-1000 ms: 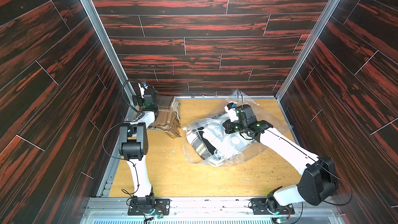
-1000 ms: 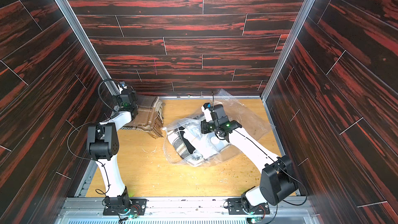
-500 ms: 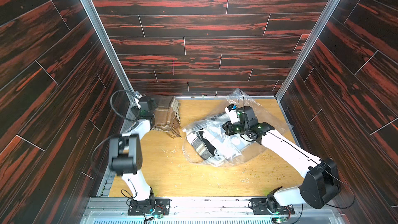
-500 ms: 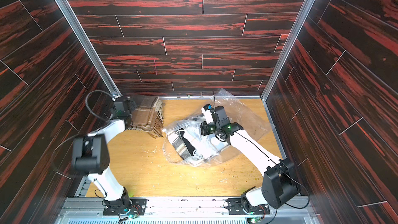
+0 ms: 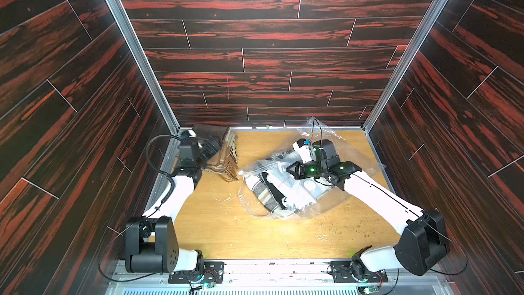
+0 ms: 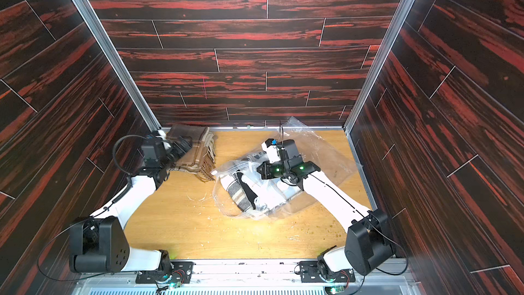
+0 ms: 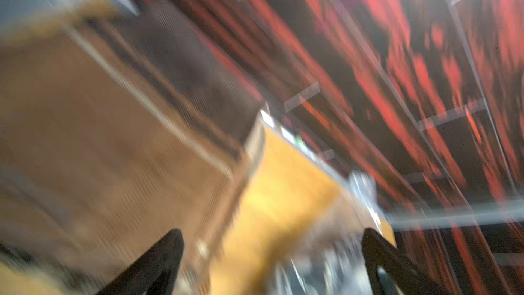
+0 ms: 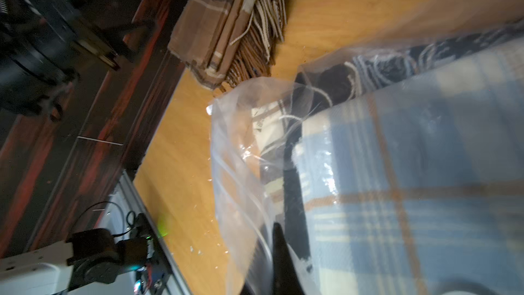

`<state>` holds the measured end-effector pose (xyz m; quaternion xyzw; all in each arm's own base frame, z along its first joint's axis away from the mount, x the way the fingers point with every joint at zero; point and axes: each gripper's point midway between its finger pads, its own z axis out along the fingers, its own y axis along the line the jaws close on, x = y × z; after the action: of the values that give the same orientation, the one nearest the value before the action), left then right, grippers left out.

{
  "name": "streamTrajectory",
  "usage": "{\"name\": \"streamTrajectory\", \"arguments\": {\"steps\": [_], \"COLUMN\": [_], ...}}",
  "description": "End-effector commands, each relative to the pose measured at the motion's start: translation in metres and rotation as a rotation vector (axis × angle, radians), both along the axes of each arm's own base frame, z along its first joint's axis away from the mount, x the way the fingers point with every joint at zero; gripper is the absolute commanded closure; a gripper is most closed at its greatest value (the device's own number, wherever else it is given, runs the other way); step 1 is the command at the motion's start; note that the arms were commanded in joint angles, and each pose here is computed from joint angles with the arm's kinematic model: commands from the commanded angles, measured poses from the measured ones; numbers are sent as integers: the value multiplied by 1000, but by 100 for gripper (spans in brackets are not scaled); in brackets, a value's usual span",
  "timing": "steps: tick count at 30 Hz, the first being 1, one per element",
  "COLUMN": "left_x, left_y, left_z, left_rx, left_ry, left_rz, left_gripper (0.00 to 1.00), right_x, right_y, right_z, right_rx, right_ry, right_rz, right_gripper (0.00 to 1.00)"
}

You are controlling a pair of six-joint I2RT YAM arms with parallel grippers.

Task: Take the scarf out of the vacuum bag
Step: Place the scarf at the corner of the board, then take out the scarf from the vacuum bag.

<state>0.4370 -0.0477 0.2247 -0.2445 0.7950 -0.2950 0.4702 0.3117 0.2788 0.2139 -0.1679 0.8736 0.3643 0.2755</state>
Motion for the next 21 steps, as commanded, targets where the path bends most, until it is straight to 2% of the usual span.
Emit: {"name": "streamTrajectory", "arguments": {"steps": [1,10,21], "left_x": [-38,-111,-143], "left_y": [-34,-53,-108], "left_z": [18,14,-3], "left_rx": [-67,-105,-166], "left_ry": [-10,4,40], "left_rz": [-122,-168,-336], "left_gripper": [0,0,0], "right_x": [-14,-31,-50], "right_y": [14,26,22], "right_z": [23,28,32], "right_rx": [73,94,25], "right_ry": [27,100,93], "right_rz": [39,37,1], "right_gripper": [97,96,96]}}
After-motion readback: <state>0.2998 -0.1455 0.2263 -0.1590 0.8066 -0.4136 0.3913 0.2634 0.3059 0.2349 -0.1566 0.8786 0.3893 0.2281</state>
